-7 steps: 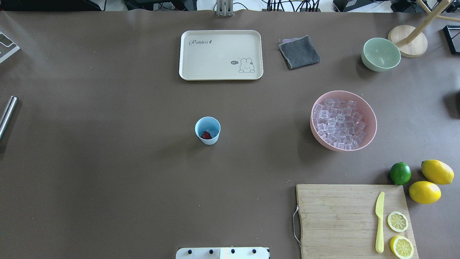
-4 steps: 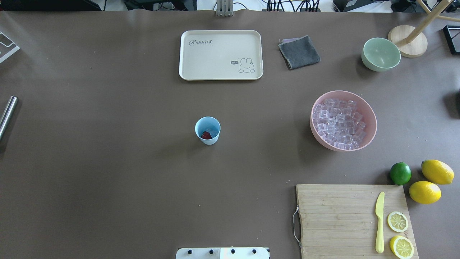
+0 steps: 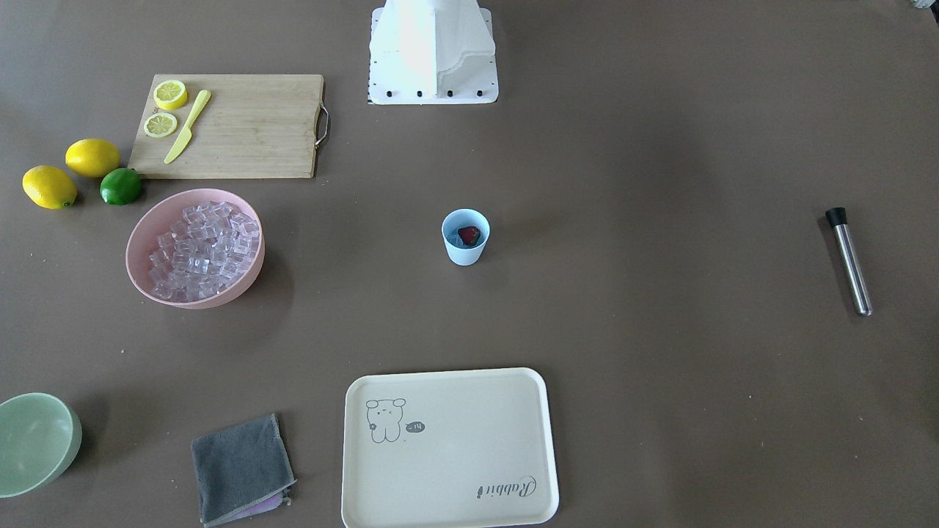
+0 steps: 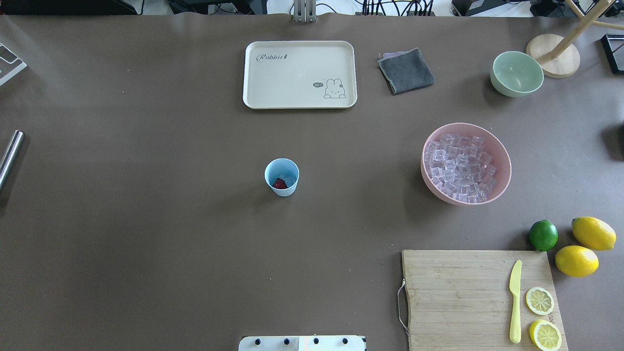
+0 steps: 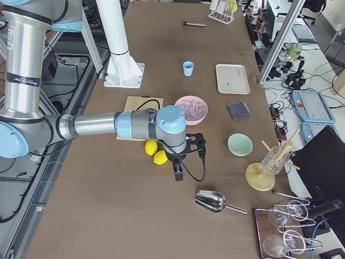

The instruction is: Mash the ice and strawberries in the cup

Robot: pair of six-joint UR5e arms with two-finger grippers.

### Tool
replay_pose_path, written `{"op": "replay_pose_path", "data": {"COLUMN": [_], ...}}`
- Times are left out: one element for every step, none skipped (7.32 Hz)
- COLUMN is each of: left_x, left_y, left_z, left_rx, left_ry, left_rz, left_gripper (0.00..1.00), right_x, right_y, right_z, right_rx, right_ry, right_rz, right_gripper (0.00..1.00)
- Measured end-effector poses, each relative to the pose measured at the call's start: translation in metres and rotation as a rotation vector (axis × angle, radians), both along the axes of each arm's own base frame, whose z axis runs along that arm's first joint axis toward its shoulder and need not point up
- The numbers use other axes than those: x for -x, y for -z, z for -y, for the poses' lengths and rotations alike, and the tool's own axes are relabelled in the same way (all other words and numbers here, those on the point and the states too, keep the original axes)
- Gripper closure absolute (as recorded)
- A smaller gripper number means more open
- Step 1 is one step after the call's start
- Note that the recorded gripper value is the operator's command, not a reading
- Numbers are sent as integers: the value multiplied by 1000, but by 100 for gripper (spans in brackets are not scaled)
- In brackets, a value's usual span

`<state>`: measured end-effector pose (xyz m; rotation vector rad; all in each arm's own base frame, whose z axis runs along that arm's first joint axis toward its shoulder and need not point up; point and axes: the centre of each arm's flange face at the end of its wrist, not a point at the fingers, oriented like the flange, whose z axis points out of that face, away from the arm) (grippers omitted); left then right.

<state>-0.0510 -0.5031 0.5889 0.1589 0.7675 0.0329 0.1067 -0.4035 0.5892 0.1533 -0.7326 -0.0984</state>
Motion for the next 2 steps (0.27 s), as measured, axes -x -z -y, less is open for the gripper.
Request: {"op": "replay_pose_path", "data": {"left_x": [9, 24], "left_y": [-13, -19], "left_z": [2, 2], "left_rx": [24, 38], "left_ry": [18, 49], "left_rz": [0, -2], "left_gripper": [2, 2], "right_x": [0, 0], "right_y": [-1, -2], "right_z": [0, 0], "right_rx": [2, 5], "right_ry": [0, 0], "right_rz": [0, -1], "right_gripper": [1, 1]}}
